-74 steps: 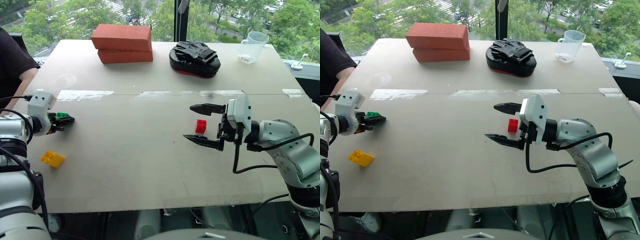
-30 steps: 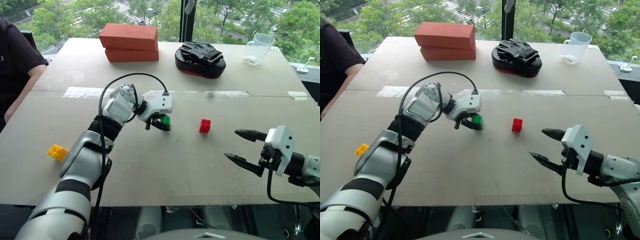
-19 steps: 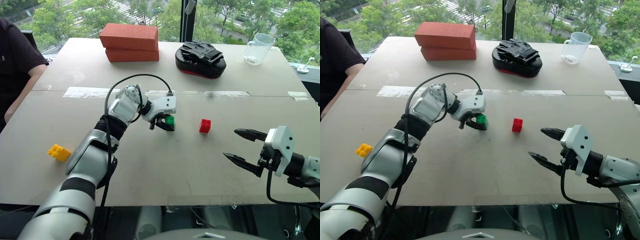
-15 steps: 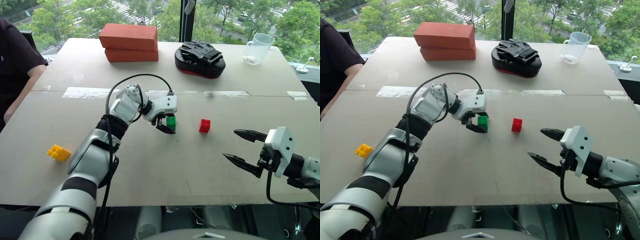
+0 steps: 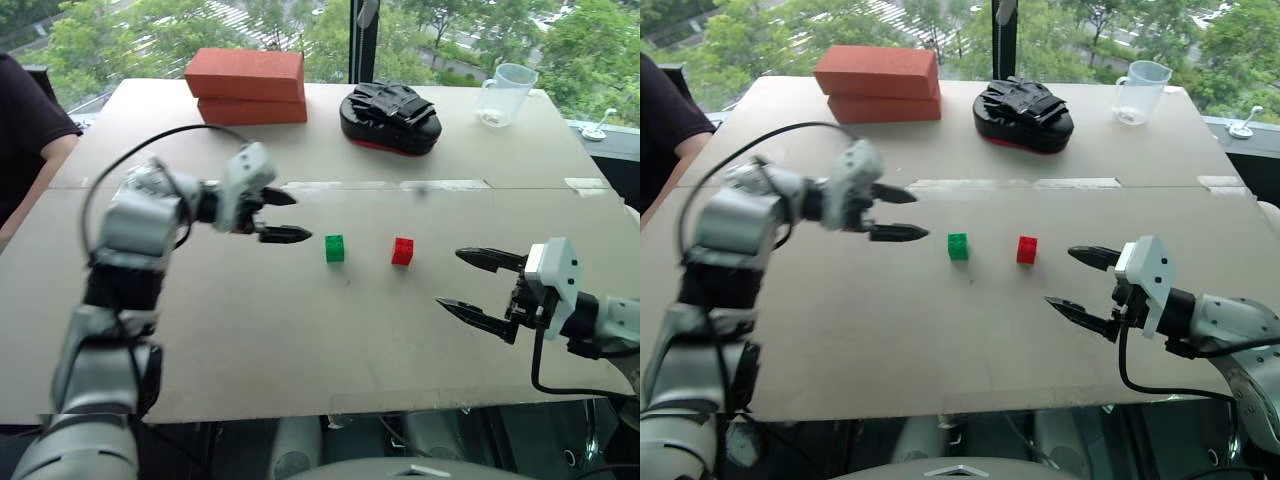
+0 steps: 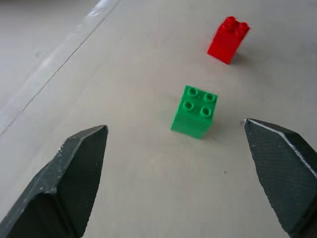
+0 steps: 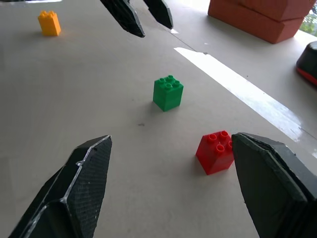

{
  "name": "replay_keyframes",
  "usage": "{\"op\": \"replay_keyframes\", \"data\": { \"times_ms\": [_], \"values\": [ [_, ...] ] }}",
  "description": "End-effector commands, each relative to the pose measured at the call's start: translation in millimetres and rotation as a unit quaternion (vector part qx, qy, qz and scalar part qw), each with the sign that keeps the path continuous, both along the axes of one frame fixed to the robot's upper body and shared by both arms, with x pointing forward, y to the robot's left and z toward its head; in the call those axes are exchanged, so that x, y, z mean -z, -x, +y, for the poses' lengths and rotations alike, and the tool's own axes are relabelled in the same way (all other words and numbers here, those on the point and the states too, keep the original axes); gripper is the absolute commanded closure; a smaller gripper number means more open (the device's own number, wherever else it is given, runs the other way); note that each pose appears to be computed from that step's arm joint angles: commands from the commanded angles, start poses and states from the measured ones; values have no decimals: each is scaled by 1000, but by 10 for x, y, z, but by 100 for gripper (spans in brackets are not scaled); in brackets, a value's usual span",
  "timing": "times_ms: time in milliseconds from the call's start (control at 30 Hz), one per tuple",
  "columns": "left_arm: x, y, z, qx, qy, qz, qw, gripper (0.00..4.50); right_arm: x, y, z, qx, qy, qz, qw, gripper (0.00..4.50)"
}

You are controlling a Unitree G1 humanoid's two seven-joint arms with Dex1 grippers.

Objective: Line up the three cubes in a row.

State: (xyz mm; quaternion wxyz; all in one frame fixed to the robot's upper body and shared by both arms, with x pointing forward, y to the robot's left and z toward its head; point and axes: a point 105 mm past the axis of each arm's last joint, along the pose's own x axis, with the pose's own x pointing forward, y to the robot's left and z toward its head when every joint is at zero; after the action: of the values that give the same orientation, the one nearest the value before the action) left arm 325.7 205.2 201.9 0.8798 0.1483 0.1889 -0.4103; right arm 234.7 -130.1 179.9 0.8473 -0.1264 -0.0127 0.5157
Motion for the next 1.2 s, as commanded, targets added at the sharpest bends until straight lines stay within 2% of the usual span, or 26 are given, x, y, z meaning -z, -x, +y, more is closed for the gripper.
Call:
{"op": "replay_keyframes", "data": {
  "times_ms": [33, 100, 167, 233, 300, 400, 600, 967, 1100, 1200],
  "values": [
    [-226, 159, 458, -190, 33, -35, 981, 1, -95, 2, 151, -56, -21, -15, 998, 53],
    [-73, 418, 806, -286, 26, -11, 958, 1, -98, -13, 240, -90, -29, -10, 995, 53],
    [10, 663, 993, -320, 14, 3, 947, 1, -90, -17, 304, -116, -32, -4, 993, 53],
    [34, 789, 1112, -339, 2, 8, 941, 1, -77, -30, 332, -130, -31, -1, 991, 53],
    [66, 1020, 1314, -340, -25, 35, 939, 1, -34, -20, 370, -158, -26, 10, 987, 53],
    [136, 1210, 1467, -311, -70, 80, 945, 1, -6, -6, 392, -182, -19, 15, 983, 53],
    [225, 1184, 1743, -290, -114, 102, 945, 1, 49, 116, 359, -208, 6, 17, 978, 53],
    [520, 885, 1759, -239, -132, 127, 954, 1, 85, 175, 262, -167, 11, 13, 986, 53],
    [636, 862, 1773, -220, -160, 141, 952, 117, 98, 207, 230, -155, 13, 15, 988, 53],
    [644, 817, 1732, -212, -153, 140, 955, 258, 100, 204, 207, -146, 16, 14, 989, 53]
  ]
}}
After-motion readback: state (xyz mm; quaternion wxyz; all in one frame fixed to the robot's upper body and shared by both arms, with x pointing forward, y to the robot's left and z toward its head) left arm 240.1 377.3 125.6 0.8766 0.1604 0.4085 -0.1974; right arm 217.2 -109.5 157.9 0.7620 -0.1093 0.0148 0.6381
